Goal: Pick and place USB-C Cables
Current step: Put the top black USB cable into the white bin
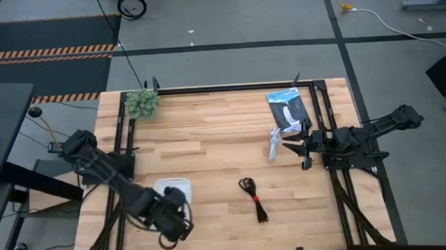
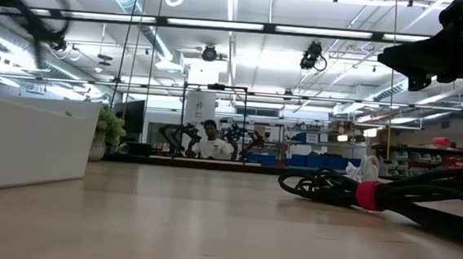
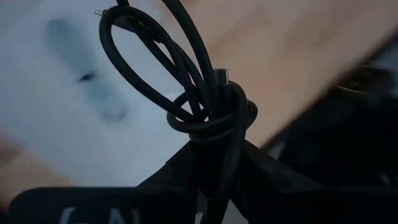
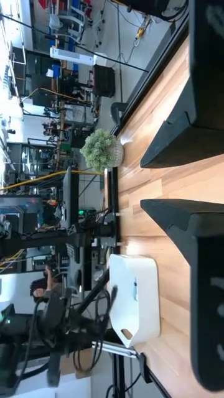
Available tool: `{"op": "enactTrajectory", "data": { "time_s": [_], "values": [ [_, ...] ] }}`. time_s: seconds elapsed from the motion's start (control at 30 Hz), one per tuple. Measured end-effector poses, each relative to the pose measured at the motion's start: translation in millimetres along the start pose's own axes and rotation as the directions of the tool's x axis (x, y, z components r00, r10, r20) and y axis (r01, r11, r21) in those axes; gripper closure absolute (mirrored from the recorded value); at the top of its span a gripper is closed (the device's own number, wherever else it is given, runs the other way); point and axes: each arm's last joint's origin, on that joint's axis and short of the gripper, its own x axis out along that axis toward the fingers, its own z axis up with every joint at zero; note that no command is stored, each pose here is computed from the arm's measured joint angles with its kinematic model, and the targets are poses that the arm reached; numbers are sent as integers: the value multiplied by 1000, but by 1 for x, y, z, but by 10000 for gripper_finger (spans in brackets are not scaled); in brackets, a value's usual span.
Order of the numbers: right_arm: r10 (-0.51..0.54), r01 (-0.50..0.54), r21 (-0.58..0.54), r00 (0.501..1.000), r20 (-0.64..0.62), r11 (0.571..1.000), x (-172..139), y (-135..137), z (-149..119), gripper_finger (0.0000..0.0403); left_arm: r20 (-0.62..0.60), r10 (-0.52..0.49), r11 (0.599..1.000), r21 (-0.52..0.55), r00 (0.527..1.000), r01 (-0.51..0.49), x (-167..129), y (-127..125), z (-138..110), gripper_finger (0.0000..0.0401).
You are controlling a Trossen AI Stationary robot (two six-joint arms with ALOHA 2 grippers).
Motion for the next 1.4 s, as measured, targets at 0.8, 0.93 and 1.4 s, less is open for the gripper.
{"op": "enactTrajectory", "data": {
  "time_s": [0.8,0.93,1.4],
  "values": [
    [0,0,0,1000,0,1000,0,0,0,306,99,402,908,-169,910,-383,36,19,19,163],
    [0,0,0,1000,0,1000,0,0,0,306,66,396,913,-139,916,-384,36,19,25,154],
    [0,0,0,1000,0,1000,0,0,0,306,9,408,903,-148,913,-402,71,18,24,221]
  ]
}}
